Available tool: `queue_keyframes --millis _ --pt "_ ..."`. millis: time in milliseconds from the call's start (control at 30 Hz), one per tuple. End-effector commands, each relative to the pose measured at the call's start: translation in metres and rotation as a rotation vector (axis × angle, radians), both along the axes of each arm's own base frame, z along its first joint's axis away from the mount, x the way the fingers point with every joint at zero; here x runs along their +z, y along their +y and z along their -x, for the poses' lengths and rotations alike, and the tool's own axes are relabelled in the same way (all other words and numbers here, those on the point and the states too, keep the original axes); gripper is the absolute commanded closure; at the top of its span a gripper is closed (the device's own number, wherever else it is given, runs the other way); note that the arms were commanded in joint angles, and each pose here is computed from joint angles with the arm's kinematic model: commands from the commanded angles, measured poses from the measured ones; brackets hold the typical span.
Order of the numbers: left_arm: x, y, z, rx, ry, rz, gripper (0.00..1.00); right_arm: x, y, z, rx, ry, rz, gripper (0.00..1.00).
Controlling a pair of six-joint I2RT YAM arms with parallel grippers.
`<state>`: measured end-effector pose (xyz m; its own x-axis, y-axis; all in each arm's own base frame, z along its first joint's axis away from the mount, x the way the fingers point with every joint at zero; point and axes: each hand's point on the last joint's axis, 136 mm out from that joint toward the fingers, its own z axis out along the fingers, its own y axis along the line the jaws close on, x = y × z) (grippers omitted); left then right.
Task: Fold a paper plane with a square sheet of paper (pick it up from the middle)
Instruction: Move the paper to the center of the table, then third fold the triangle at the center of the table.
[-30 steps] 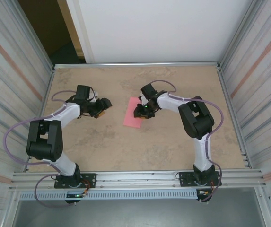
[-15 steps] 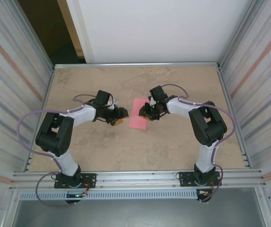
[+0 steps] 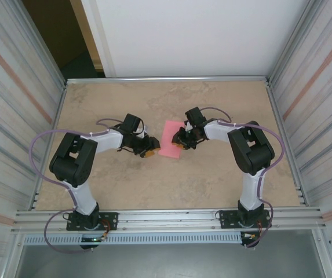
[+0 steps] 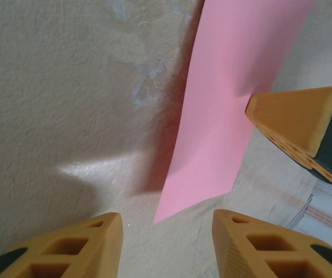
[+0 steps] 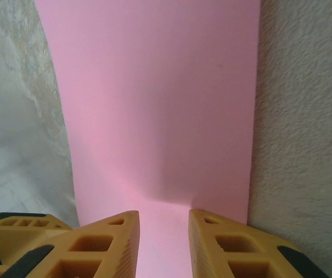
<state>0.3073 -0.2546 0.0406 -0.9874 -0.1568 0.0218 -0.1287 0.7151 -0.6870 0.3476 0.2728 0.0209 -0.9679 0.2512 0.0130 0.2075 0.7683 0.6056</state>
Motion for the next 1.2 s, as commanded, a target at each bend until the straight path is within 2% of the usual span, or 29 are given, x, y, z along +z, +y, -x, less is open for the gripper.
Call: queue_keyframes --millis 0,300,667,800,900,1167 --pt "0.003 -0.008 0.0 -0.028 0.005 0.024 0.56 -0.038 -0.021 0.022 -0.014 0.114 0.089 0.71" --pt "0.009 -0.023 -0.004 -0.078 -0.004 0.084 0.63 -0.04 -0.022 0.023 -0.015 0.114 0.082 0.72" --pt "0.007 -0.028 -0.015 -0.107 -0.012 0.098 0.62 -0.037 -0.024 0.022 -0.022 0.105 0.064 0.72" --pt "0.015 -0.037 -0.026 -0.123 -0.033 0.133 0.67 -0.04 -0.024 0.024 -0.021 0.111 0.066 0.73" --pt "0.014 -0.037 -0.035 -0.129 -0.049 0.114 0.71 -0.041 -0.024 0.024 -0.019 0.11 0.065 0.73" --pt "0.009 -0.033 -0.049 -0.123 -0.046 0.11 0.77 -0.041 -0.025 0.024 -0.019 0.107 0.06 0.74"
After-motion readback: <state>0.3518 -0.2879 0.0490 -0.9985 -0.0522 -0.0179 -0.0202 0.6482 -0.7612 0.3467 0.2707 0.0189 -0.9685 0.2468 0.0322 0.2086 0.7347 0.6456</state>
